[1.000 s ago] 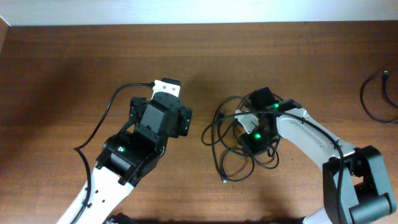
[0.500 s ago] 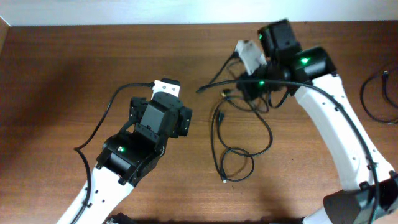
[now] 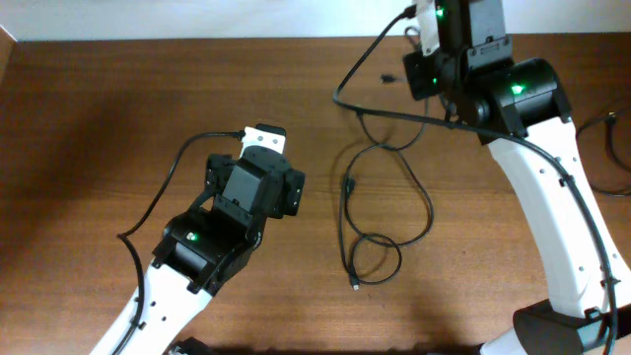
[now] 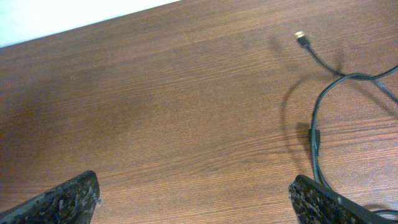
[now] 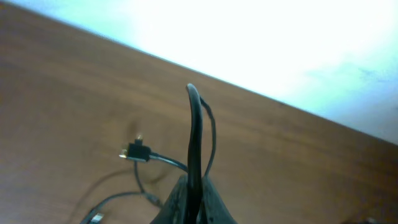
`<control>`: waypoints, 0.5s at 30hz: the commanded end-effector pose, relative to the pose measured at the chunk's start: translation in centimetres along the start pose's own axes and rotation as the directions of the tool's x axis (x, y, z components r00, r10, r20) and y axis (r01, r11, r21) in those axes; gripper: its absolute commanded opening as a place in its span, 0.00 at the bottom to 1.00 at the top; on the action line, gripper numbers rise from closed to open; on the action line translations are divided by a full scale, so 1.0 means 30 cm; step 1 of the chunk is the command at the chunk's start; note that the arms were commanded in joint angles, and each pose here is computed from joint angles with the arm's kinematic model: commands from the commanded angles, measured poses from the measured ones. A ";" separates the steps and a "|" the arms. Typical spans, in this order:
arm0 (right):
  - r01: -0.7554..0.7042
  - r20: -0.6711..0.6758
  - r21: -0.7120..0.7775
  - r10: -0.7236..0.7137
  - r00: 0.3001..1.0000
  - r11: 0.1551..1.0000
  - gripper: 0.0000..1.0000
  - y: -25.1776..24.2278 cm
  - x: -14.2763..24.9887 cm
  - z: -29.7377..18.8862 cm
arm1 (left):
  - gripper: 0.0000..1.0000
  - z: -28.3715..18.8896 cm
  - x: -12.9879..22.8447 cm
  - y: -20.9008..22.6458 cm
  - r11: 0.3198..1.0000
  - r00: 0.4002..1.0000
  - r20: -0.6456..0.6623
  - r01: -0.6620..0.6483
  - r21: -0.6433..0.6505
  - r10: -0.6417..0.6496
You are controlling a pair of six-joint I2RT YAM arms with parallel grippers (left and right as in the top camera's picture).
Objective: Untangle cables
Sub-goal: 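Lift the grasped cable and pull it toward the upper right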
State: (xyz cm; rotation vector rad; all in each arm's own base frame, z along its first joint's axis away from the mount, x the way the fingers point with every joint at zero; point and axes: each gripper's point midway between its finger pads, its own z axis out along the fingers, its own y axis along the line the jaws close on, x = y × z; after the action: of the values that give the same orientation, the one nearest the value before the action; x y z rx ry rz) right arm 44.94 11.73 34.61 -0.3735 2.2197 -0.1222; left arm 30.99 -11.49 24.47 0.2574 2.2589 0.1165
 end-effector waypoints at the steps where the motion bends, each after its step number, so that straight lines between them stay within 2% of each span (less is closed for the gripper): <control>1: -0.066 0.022 0.129 0.063 0.998 0.989 0.04 -0.139 -0.015 -0.028 | 0.99 -0.025 -0.032 0.017 1.000 0.999 0.033 0.030 -0.007 -0.030; 9: -0.045 -0.158 0.103 0.061 0.986 0.994 0.04 -0.130 0.135 -0.037 | 0.99 -0.025 -0.032 0.017 1.000 0.999 0.033 0.030 -0.007 -0.030; 15: -0.092 -0.268 0.078 0.110 0.957 0.993 0.04 -0.107 0.234 -0.093 | 0.99 -0.025 -0.032 0.017 1.000 0.999 0.033 0.030 -0.007 -0.030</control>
State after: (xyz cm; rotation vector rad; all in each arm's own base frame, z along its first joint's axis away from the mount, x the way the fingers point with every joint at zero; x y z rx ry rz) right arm 40.62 6.29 30.22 -0.2663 2.5117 -0.2450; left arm 30.98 -11.48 24.46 0.2571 2.2593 0.1165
